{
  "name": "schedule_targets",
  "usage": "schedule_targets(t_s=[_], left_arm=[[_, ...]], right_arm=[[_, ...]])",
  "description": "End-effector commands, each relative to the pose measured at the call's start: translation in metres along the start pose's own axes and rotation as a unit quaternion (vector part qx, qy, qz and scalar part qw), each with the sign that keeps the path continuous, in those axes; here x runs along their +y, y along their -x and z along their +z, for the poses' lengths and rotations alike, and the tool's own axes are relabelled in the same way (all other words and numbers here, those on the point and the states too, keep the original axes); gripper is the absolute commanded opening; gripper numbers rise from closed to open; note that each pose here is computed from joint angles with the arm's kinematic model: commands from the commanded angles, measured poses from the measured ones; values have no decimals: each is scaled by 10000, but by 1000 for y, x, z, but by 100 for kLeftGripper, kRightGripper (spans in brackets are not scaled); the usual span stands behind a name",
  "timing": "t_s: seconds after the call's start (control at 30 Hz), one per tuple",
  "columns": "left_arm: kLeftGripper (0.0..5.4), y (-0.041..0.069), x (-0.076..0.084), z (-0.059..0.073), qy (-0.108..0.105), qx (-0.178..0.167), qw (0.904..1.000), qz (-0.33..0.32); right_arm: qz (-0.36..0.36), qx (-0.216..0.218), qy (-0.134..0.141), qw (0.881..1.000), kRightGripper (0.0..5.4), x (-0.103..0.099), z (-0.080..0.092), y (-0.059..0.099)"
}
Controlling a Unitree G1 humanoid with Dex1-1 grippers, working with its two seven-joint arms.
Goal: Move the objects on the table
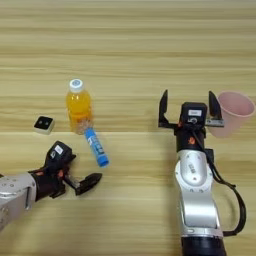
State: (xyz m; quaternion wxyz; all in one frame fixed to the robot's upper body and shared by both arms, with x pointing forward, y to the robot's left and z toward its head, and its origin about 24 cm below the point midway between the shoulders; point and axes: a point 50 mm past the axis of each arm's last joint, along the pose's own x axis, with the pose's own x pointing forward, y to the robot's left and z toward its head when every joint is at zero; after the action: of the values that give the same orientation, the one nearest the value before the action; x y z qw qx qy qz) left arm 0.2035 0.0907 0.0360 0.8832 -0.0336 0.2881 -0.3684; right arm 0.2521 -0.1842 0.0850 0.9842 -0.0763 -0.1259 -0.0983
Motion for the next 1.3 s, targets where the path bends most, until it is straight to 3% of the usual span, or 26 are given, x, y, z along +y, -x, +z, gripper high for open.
schedule_targets(t_s=[0.03, 0.33, 0.57, 0.87, 1.03, 1.1, 1.23, 1.3], left_arm=[[540, -11, -7, 1, 135, 178, 9995, -205], [540, -42, -12, -12, 267, 625, 9975, -188], [540, -52, -9, -20, 236, 810, 9964, -33], [540, -52, 10, -25, 330, 833, 9943, 582], [540, -54, 13, -25, 337, 781, 9936, 744], [540, -55, 12, -25, 314, 754, 9939, 740], [540, -56, 9, -25, 327, 720, 9942, 731], [540, -57, 8, -25, 332, 707, 9943, 726]], right_arm=[[3, -28, -18, 10000, 538, 2, 2, -4], [-33, -66, -36, 10000, 538, 5, 4, -4], [-52, -96, -59, 9999, 538, 6, 6, -4], [22, -63, -76, 9999, 538, 10, 6, -4], [845, 813, 98, 9931, 538, 34, -23, 2], [1166, 1130, 26, 9867, 538, 41, -31, 6], [1754, 1735, -412, 9682, 538, 48, -44, 13], [1928, 1913, -342, 9618, 538, 48, -49, 14]])
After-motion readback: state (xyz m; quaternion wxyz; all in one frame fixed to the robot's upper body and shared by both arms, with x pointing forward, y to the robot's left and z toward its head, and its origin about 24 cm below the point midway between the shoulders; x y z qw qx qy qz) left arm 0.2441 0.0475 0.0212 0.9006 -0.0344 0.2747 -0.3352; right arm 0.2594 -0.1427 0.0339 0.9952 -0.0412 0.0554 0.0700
